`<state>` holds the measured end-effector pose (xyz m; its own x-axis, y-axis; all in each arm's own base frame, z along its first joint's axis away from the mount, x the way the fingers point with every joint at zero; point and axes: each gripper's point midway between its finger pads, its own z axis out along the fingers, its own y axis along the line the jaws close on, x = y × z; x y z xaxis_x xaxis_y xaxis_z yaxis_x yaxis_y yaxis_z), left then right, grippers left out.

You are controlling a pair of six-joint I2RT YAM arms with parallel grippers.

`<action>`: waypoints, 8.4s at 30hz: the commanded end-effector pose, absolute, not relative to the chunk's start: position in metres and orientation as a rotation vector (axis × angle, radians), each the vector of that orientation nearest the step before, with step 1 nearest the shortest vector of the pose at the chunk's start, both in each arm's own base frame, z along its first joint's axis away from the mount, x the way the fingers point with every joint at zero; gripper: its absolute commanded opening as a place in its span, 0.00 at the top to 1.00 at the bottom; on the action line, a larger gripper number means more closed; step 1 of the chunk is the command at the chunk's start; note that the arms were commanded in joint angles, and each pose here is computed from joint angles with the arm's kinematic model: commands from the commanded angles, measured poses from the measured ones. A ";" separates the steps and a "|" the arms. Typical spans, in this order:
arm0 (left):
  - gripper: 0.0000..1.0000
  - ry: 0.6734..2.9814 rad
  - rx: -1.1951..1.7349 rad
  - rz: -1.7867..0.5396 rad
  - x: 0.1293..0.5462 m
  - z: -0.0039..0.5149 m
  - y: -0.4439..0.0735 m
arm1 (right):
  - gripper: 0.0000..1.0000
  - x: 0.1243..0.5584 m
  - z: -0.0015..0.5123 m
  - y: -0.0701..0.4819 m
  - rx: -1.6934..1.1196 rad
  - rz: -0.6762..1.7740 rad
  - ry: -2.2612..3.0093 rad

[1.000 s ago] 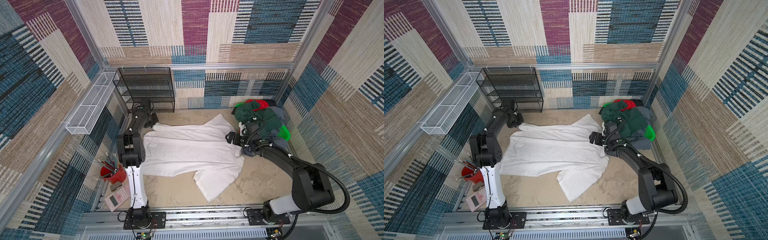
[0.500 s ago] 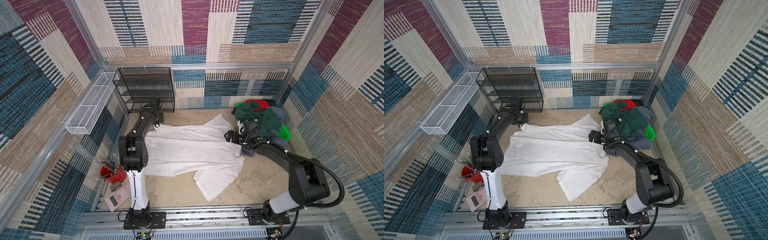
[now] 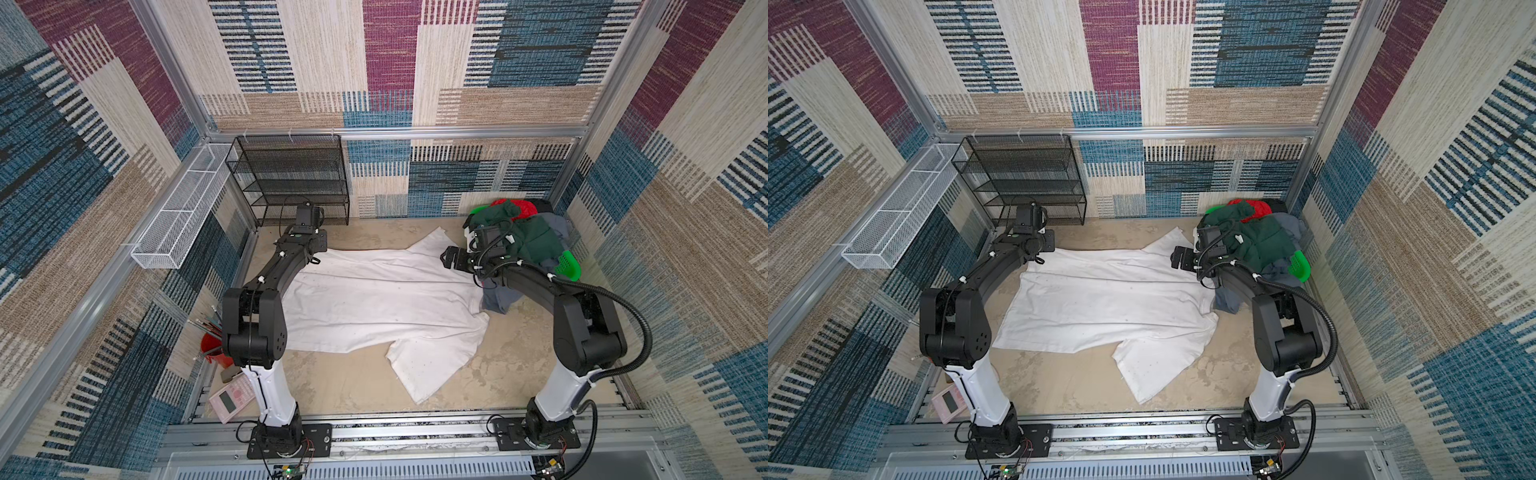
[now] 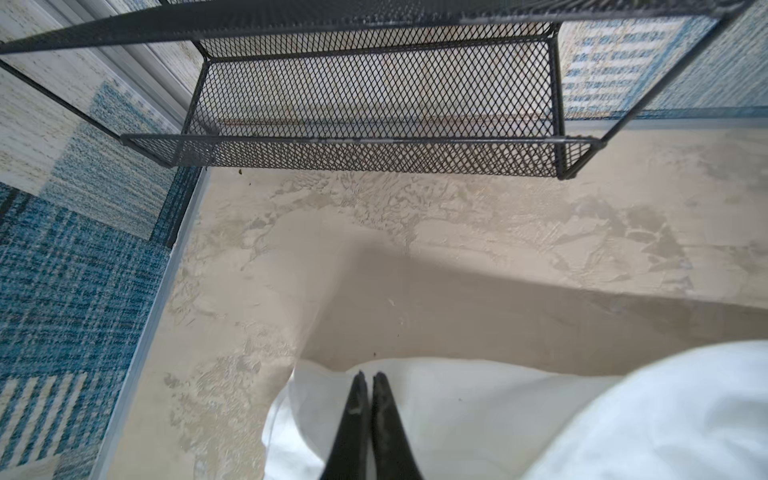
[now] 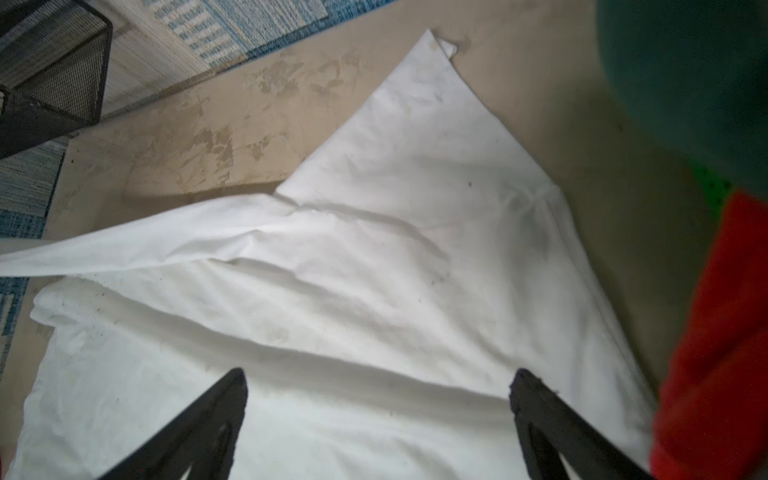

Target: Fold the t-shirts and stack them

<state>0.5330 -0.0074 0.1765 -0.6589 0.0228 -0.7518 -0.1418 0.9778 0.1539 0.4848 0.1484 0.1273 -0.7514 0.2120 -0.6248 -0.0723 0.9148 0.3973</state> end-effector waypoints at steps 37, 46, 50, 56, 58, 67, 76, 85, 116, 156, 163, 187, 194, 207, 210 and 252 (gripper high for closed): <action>1.00 2.210 -0.101 0.082 0.539 0.187 -0.027 | 0.20 0.642 0.030 0.165 -0.103 0.246 2.501; 1.00 2.244 -0.095 0.077 0.543 0.174 -0.029 | 0.57 0.650 0.043 0.169 -0.161 0.251 2.448; 1.00 2.259 -0.087 0.083 0.545 0.166 -0.029 | 0.73 0.652 0.044 0.168 -0.169 0.235 2.434; 1.00 2.298 -0.073 0.100 0.550 0.160 -0.028 | 0.91 0.655 0.055 0.155 -0.166 0.136 2.416; 1.00 2.303 -0.072 0.110 0.551 0.163 -0.027 | 0.95 0.655 0.063 0.154 -0.176 0.127 2.405; 1.00 2.324 -0.095 0.143 0.552 0.169 -0.018 | 1.00 0.645 0.124 0.151 -0.122 0.161 2.286; 1.00 2.314 -0.127 0.169 0.547 0.178 -0.011 | 1.00 0.627 0.157 0.146 -0.100 0.167 2.247; 1.00 2.299 -0.148 0.193 0.545 0.182 -0.004 | 1.00 0.594 0.173 0.130 -0.066 0.124 2.208; 1.00 2.274 -0.162 0.207 0.547 0.190 0.002 | 1.00 0.584 0.188 0.129 -0.083 0.130 2.186; 1.00 2.113 -0.032 0.440 0.587 0.157 0.025 | 1.00 0.444 0.129 0.132 -0.004 0.411 2.262; 1.00 1.980 0.020 0.479 0.595 0.178 0.023 | 1.00 0.443 0.127 0.135 -0.005 0.420 2.273; 1.00 1.998 -0.103 0.491 0.545 0.124 0.033 | 1.00 0.428 0.105 0.137 -0.001 0.420 2.338; 1.00 2.038 -0.137 0.595 0.536 0.125 0.042 | 1.00 0.425 0.101 0.138 0.005 0.437 2.343; 0.29 1.831 -0.186 0.571 0.508 0.156 0.035 | 0.62 0.420 0.098 0.136 0.002 0.435 2.352; 0.23 1.805 -0.240 0.577 0.500 0.168 0.039 | 0.55 0.419 0.101 0.136 -0.001 0.432 2.348; 0.08 2.074 -0.323 -0.135 0.388 0.155 -0.040 | 0.43 0.501 0.045 0.213 -0.191 0.197 2.581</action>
<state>0.3906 -0.0396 0.1619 -0.4539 -0.2711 -0.8488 -0.1625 0.9618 -0.2204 0.4986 0.2158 0.0466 -0.8440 -0.1024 -0.5265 -0.1924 0.9741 0.1190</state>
